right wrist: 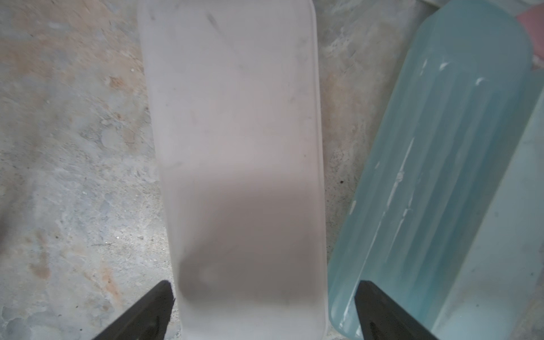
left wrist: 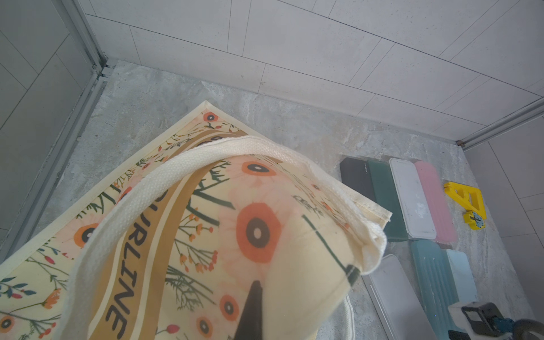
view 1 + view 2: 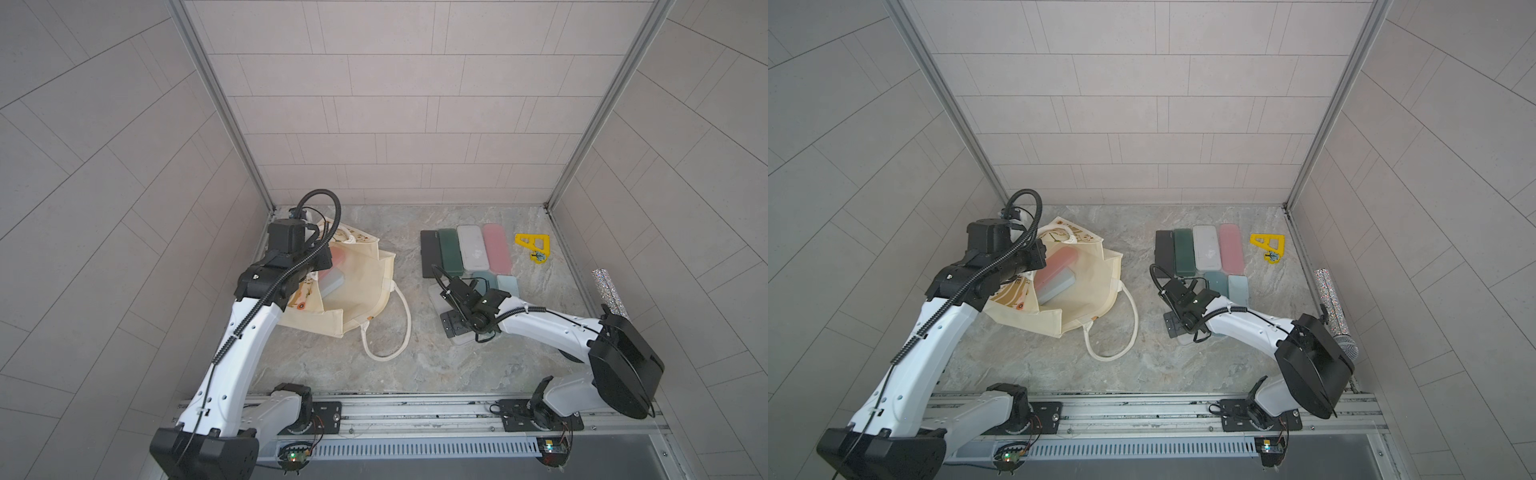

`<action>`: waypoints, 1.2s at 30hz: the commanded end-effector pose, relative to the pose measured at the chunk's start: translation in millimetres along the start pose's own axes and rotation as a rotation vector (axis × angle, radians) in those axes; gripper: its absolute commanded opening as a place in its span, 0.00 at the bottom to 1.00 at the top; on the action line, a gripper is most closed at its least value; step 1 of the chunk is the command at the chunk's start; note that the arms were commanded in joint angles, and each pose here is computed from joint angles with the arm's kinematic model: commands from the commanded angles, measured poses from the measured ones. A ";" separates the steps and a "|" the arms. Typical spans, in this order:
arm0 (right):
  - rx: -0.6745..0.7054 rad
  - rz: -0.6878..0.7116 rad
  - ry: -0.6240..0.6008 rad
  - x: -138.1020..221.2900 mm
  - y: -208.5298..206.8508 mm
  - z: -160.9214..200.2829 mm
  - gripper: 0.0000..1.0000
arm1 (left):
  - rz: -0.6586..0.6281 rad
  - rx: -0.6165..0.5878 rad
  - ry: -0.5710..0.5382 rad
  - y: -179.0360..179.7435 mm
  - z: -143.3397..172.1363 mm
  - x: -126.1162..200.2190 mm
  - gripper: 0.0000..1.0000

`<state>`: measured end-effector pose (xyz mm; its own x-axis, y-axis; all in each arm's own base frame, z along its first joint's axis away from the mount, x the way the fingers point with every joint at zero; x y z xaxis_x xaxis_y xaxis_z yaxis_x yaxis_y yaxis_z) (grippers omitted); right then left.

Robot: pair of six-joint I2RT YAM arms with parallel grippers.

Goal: Take out the pencil case from the canvas bag
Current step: Place the pencil case at the center of the board, then adjust the pencil case at the center of the board.

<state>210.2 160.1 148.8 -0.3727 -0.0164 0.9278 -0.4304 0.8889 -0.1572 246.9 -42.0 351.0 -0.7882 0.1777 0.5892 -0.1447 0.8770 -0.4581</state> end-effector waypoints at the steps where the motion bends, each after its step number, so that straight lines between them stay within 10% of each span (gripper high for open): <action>1: -0.001 -0.071 -0.060 -2.4 1.3 -3.5 1.00 | 0.100 -0.009 -0.013 -8.5 -1.8 9.3 0.00; 36: -0.074 0.012 0.022 -10.7 -7.0 23.1 1.00 | 0.155 -0.010 -0.014 -14.4 -2.0 14.9 0.00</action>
<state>206.0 153.0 133.2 -0.3754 -0.0405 0.9260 -0.4120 0.9022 -0.1276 236.5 -47.8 354.9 -0.7784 0.2712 0.5662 -0.0690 0.8594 -0.5065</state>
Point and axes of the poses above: each gripper's point midway between its finger pads, its own x axis back along the fingers, its own y axis along the line the jaws close on, z = x × y, the point moved 10 cm from there along x, back along the fingers, and after that the axes turned 14 degrees about x, right-handed, at the moved point
